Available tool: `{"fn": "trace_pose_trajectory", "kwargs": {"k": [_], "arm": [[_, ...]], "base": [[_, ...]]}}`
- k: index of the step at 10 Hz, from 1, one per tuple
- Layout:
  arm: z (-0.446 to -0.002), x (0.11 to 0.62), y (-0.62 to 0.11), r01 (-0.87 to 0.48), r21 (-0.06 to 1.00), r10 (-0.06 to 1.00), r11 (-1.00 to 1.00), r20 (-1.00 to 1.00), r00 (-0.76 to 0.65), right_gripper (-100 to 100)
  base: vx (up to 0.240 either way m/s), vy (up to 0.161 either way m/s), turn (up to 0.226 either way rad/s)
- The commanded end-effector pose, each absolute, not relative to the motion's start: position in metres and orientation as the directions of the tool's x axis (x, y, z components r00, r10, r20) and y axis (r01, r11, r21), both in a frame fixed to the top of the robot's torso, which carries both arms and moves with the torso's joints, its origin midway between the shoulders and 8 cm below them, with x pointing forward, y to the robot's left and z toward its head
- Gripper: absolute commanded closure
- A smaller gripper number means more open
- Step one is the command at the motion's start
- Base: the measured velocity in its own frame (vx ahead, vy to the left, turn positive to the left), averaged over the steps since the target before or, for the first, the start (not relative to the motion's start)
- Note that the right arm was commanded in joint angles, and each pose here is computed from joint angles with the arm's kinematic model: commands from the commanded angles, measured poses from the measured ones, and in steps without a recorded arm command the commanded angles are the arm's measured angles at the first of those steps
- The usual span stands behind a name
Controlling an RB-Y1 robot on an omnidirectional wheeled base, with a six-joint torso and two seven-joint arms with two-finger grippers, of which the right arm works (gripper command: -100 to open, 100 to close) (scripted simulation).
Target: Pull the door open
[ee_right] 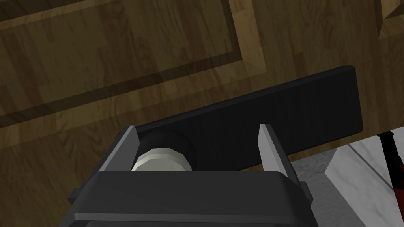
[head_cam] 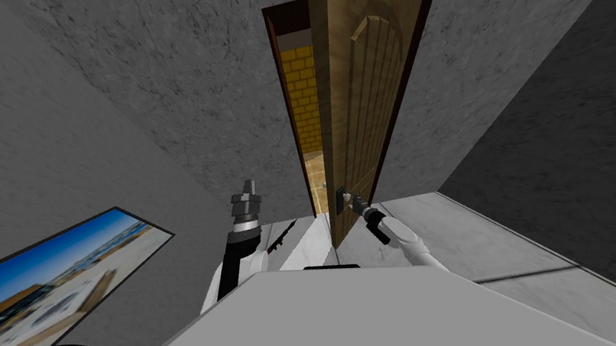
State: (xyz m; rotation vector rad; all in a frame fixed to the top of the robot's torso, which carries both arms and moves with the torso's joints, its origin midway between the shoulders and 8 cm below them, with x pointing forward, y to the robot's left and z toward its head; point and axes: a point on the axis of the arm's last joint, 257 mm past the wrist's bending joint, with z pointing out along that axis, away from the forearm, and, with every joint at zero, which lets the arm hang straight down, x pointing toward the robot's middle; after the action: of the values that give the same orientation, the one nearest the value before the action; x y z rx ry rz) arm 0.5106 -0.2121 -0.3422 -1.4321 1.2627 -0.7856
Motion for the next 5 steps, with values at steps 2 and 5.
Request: {"fn": "trace_pose_trajectory", "kwargs": {"k": [2, 5], "arm": [[-0.3621, 0.4956, -0.1928, -0.332, -0.941, -0.951, 0.063, -0.157, 0.266, 100], [-0.3621, 0.4956, -0.1928, -0.332, -0.941, -0.951, 0.063, -0.157, 0.266, 100]], "base": [[0.001, 0.001, -0.01], [0.004, 0.002, 0.002]]}}
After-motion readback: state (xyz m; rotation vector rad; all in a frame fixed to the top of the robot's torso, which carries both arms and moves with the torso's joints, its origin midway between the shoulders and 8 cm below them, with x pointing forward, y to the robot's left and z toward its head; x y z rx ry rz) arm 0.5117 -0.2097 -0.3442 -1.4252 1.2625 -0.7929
